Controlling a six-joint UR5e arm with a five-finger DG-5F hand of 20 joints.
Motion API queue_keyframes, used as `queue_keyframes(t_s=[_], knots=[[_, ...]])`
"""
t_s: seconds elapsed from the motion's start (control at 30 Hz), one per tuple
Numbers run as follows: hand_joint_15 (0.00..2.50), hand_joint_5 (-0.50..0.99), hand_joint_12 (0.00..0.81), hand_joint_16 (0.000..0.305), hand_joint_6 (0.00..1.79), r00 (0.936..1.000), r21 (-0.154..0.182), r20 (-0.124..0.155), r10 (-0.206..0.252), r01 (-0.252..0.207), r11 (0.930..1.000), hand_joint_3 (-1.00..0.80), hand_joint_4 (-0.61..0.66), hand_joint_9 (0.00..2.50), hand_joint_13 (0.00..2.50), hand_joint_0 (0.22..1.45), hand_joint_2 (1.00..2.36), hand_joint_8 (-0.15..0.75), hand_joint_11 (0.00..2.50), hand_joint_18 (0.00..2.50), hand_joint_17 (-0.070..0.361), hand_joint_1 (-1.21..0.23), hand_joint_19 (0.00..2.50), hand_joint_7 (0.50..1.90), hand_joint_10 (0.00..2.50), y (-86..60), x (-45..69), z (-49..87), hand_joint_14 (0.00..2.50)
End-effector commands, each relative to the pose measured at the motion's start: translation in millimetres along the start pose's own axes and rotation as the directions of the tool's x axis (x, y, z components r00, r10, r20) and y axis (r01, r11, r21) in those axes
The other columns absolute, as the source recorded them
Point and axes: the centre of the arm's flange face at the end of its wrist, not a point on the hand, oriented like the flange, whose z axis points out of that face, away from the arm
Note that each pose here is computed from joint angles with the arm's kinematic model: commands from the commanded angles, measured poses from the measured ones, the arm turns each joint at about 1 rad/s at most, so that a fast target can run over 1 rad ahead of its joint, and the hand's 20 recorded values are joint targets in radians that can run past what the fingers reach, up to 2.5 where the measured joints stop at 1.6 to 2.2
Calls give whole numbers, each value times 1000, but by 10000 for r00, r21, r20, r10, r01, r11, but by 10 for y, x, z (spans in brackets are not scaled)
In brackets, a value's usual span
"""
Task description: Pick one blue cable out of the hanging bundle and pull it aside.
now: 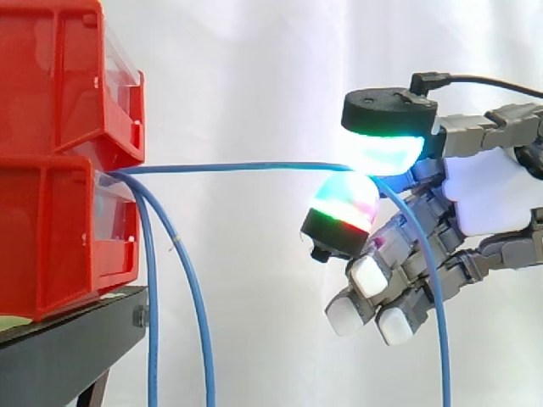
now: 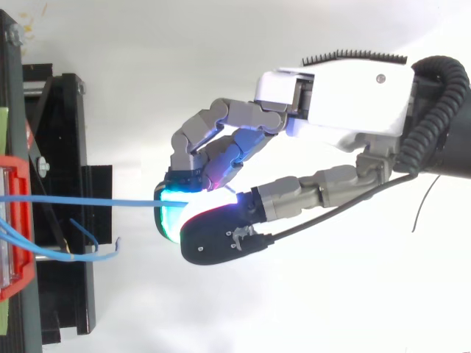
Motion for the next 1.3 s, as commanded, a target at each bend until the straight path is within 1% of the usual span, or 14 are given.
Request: queue_keyframes(t_s=[0.0, 0.17, 0.33, 0.43, 0.67, 1.27], knots=[[396, -154, 368, 49, 934, 10000, -2, -1, -14, 14, 10000, -65, 118, 854, 629, 610, 1023, 327, 444, 556, 111, -773, 530, 1090, 16, 1, 0, 0, 15], [394, -156, 364, 48, 933, 10000, -2, -1, -14, 14, 10000, -99, 102, 838, 618, 627, 1022, 318, 461, 548, 109, -798, 513, 1127, 14, 1, 0, 0, 15], [397, -157, 361, 48, 933, 10000, 0, 15, -14, 14, 10000, -100, 118, 834, 616, 625, 1022, 317, 445, 540, 108, -809, 510, 1122, 14, 1, -2, 0, 15], [399, -155, 363, 48, 931, 10000, 0, 15, -29, 29, 10000, -103, 126, 835, 612, 622, 1021, 318, 448, 539, 109, -803, 513, 1148, 14, -7, 1, 4, 15], [395, -153, 368, 49, 931, 10000, -24, 49, -18, 19, 10000, -90, 126, 841, 615, 614, 1021, 324, 437, 540, 111, -792, 510, 1148, 13, 2, -14, 3, 15], [391, -150, 371, 50, 927, 10000, -27, 34, -20, 21, 10000, -110, 130, 849, 615, 618, 1019, 326, 444, 536, 112, -787, 510, 1153, 14, 4, -3, 3, 15]])
